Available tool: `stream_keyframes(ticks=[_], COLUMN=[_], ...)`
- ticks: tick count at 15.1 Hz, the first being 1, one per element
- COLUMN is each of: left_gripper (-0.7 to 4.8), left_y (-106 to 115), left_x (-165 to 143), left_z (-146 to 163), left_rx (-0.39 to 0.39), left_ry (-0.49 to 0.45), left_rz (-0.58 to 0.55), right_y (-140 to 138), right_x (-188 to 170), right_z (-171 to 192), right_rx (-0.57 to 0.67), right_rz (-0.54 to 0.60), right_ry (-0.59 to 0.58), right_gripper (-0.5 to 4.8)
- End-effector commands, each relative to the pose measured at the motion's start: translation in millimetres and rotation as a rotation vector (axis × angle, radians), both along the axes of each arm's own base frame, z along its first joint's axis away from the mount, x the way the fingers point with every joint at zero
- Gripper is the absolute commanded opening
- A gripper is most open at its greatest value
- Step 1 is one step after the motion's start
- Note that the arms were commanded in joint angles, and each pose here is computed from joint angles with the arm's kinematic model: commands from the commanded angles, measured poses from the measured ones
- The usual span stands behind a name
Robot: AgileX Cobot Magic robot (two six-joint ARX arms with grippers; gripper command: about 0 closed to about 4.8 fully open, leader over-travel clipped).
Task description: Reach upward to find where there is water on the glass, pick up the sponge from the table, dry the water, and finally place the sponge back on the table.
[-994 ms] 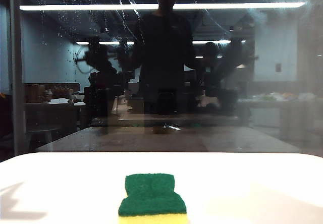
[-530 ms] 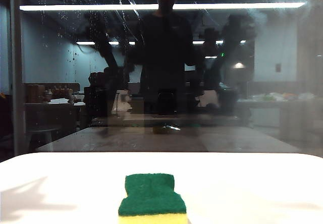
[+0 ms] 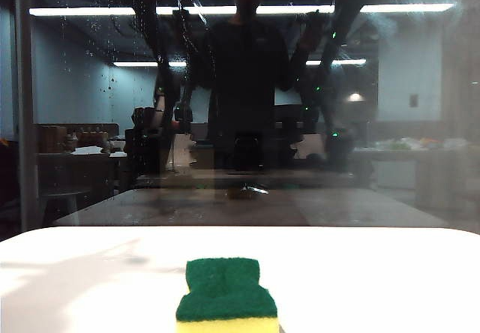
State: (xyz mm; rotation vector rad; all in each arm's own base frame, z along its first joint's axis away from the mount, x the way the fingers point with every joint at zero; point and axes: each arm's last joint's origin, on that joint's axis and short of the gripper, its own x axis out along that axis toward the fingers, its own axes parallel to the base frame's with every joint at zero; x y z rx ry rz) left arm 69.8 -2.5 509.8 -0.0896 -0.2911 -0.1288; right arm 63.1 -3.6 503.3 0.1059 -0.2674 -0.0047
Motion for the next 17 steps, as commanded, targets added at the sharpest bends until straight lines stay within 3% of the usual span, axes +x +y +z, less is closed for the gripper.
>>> stream_keyframes(ticks=[1,5,8,12,14,17], left_gripper=[-0.06,-0.06,-0.06,-0.06,-0.06,-0.06], left_y=[-0.6,-0.3,-0.5,-1.2,-2.3,-8.1], left_x=[15.8,41.9,54.1,54.4,53.8,50.3], left_z=[35.7,69.1,72.5,73.0,74.0,77.6], left_rx=[0.009,0.011,0.02,0.031,0.043,0.104], left_ry=[0.001,-0.014,-0.007,-0.015,-0.026,-0.069], left_rz=[-0.029,-0.033,-0.047,-0.069,-0.107,-0.309], right_y=[-1.2,-3.2,-4.1,-3.9,-1.8,4.6], right_x=[16.8,55.0,75.2,79.5,79.2,76.6], right_z=[32.6,63.0,74.3,77.6,78.0,80.7], right_rx=[0.001,-0.001,0.002,-0.004,-0.021,-0.061], right_rz=[0.008,0.054,0.079,0.098,0.168,0.393], right_ry=[-0.027,0.014,0.083,0.077,0.074,0.051], right_gripper=[-0.05,-0.05,-0.05,-0.05,-0.05,-0.05])
